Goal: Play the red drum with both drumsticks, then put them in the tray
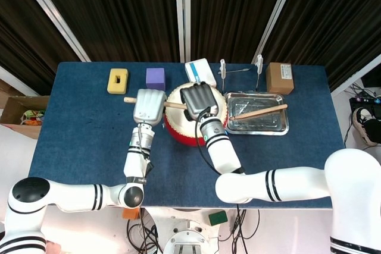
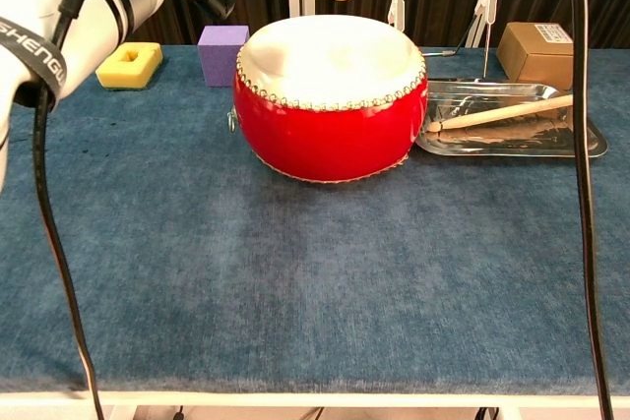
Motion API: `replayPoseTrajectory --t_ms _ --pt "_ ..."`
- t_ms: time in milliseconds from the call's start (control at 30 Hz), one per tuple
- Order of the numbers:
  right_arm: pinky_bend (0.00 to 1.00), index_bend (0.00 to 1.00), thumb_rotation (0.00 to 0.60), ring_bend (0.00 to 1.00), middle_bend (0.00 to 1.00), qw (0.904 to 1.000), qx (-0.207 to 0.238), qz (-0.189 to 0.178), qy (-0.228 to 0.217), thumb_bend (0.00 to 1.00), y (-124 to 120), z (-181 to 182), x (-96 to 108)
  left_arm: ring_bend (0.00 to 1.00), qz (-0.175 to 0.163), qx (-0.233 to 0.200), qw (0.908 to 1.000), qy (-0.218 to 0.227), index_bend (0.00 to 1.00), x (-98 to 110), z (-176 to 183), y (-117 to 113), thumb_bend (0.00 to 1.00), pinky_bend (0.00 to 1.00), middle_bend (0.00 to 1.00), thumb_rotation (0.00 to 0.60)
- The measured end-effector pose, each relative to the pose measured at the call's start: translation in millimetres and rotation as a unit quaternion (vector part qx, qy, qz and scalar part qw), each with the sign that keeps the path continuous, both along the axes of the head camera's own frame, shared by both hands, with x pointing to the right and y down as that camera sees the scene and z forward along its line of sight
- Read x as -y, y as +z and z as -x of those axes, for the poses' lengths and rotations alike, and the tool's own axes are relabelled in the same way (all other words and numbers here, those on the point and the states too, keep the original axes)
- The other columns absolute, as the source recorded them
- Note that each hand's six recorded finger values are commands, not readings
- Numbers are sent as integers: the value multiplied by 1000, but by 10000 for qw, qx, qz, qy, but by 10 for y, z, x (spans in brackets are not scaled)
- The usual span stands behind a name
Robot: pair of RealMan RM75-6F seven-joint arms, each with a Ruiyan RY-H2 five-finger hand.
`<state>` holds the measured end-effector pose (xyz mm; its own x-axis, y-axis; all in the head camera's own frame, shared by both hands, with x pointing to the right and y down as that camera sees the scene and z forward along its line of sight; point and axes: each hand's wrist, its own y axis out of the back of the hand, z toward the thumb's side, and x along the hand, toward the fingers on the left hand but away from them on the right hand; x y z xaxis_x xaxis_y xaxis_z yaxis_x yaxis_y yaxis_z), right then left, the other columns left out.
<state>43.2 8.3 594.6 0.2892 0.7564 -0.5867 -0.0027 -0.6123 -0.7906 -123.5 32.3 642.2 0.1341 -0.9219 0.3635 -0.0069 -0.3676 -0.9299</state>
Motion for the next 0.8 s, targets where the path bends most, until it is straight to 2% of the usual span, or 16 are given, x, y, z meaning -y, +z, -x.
replayPoseTrajectory --t_ms 567,800 --pt "302 522 600 329 542 9999 -116 -31 -58 338 28 109 -23 1000 -13 15 10000 -15 1000 9 -9 -15 705 1000 1000 600" --pt "300 530 600 339 564 9998 -147 -58 -79 426 22 140 -27 1000 -37 47 10000 -4 1000 7 -6 -20 705 1000 1000 600"
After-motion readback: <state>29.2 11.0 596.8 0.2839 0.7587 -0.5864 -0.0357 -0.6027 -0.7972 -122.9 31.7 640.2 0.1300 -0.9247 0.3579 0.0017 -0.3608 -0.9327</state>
